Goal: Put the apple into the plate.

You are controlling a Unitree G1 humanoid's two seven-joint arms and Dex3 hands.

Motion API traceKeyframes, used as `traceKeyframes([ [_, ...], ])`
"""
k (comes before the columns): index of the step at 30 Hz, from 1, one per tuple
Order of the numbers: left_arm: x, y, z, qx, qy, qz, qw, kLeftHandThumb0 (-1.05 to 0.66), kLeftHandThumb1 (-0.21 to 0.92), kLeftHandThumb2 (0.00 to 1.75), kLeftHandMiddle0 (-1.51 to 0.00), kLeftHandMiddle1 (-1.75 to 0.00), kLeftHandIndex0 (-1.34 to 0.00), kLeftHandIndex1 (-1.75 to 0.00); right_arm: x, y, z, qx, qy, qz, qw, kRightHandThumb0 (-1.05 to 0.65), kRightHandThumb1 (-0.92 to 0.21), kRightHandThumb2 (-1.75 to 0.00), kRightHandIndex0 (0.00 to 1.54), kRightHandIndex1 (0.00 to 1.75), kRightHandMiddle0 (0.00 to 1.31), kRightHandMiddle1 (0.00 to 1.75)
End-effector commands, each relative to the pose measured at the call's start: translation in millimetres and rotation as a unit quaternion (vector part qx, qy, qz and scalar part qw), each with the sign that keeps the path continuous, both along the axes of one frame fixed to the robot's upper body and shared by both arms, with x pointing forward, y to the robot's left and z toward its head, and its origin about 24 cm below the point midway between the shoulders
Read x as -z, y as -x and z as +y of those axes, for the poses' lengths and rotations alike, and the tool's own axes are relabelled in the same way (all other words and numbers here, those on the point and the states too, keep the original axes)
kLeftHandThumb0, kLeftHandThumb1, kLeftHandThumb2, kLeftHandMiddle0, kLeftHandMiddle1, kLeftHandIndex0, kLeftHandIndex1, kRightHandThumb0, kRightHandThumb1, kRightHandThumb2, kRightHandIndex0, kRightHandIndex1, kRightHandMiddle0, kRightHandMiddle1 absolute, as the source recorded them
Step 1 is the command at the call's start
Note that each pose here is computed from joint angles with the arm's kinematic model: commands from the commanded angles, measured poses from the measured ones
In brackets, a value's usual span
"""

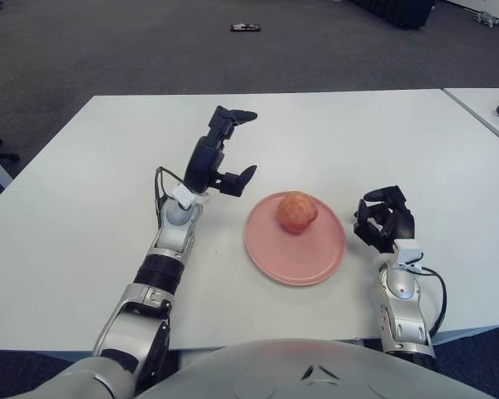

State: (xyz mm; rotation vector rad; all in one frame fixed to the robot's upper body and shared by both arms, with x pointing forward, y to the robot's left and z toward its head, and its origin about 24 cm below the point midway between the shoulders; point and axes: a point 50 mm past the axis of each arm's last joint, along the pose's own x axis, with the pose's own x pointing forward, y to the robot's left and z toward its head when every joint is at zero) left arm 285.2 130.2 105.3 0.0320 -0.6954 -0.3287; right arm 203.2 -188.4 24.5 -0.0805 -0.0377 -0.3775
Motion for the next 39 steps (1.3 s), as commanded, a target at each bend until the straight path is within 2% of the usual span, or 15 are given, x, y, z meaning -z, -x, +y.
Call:
traceKeyframes([
  [1,-0.7,-1.3,12.8,-0.001,0.057,0.011,0.998,-0.8,0.38,1.05,0.0,-0.87,0.0,-1.13,-3.2,-3.1,0.5,-0.001,0.001,-0.009,1.0,-0.39,-0.65,-0.9,0.55,1.56,0.36,1.75],
  [6,-0.6,0.7,19.8,0.014,0.189,0.05,0.981,-0.76,0.37,1.07,0.0,-0.96,0.0,-1.14,-3.1,-3.8,0.2,-0.003,0.004,-0.011,1.0,-0.39,-0.66,-0.9,0.55,1.56,0.35,1.75],
  [10,-0.7,9.0,25.0,0.001,0.243,0.069,0.968,-0.73,0.38,1.11,0.0,-1.08,0.0,-1.22,-3.0,-4.3,0.0,-0.004,0.004,-0.011,1.0,-0.39,-0.66,-0.89,0.55,1.58,0.35,1.75],
  [14,8.7,15.3,32.5,-0.058,0.296,0.104,0.948,-0.69,0.43,1.15,0.0,-1.18,0.0,-1.3,-3.1,-5.0,0.2,-0.002,0.003,-0.009,1.0,-0.39,-0.66,-0.89,0.54,1.59,0.35,1.75],
  [16,16.8,16.0,35.3,-0.082,0.323,0.126,0.934,-0.63,0.43,1.22,-0.02,-1.23,0.0,-1.34,-3.0,-5.1,0.3,-0.001,0.005,-0.008,1.0,-0.39,-0.66,-0.89,0.54,1.59,0.35,1.75],
  [19,29.6,15.6,38.2,-0.108,0.358,0.157,0.914,-0.55,0.45,1.31,-0.17,-1.32,0.0,-1.45,-2.9,-5.3,0.3,-0.001,0.006,-0.007,1.0,-0.39,-0.67,-0.88,0.53,1.6,0.35,1.75],
  [20,38.4,14.4,40.8,-0.13,0.373,0.177,0.901,-0.53,0.46,1.33,-0.21,-1.35,0.0,-1.5,-3.0,-5.5,0.6,0.0,0.006,-0.008,1.0,-0.39,-0.67,-0.88,0.52,1.61,0.35,1.75],
  [23,49.4,14.0,44.2,-0.178,0.394,0.211,0.877,-0.45,0.53,1.11,-0.41,-1.49,-0.28,-1.66,-3.0,-5.9,1.1,0.0,0.005,-0.008,1.0,-0.38,-0.67,-0.88,0.53,1.61,0.35,1.75],
  [24,49.6,14.0,43.9,-0.186,0.396,0.214,0.873,-0.44,0.53,1.1,-0.43,-1.5,-0.31,-1.68,-2.9,-6.0,1.2,0.0,0.005,-0.009,1.0,-0.38,-0.67,-0.88,0.53,1.61,0.35,1.75],
  [26,51.1,14.0,42.6,-0.201,0.403,0.223,0.865,-0.43,0.52,1.09,-0.49,-1.56,-0.38,-1.71,-2.7,-6.3,1.3,0.001,0.006,-0.011,1.0,-0.39,-0.67,-0.88,0.53,1.61,0.35,1.75],
  [29,57.8,14.6,36.1,-0.215,0.403,0.239,0.857,-0.15,0.36,1.23,-0.6,-1.56,-0.46,-1.74,-1.9,-6.7,1.4,0.001,0.007,-0.012,1.0,-0.39,-0.66,-0.89,0.55,1.6,0.35,1.75],
  [31,64.9,15.3,33.1,-0.215,0.386,0.251,0.861,-0.08,0.31,1.3,-0.63,-1.61,-0.46,-1.74,-1.4,-6.8,1.3,0.0,0.006,-0.01,1.0,-0.39,-0.66,-0.89,0.56,1.61,0.35,1.75],
  [34,78.4,17.2,33.7,-0.216,0.351,0.273,0.869,-0.03,0.25,1.4,-0.65,-1.7,-0.47,-1.74,-0.7,-7.5,1.6,0.0,0.005,-0.013,1.0,-0.39,-0.65,-0.9,0.56,1.61,0.36,1.75],
  [39,94.5,19.5,35.4,-0.213,0.304,0.294,0.881,-0.01,0.14,1.54,-0.73,-1.74,-0.54,-1.74,-0.1,-8.4,2.4,0.0,0.006,-0.017,1.0,-0.39,-0.65,-0.9,0.56,1.6,0.36,1.75],
])
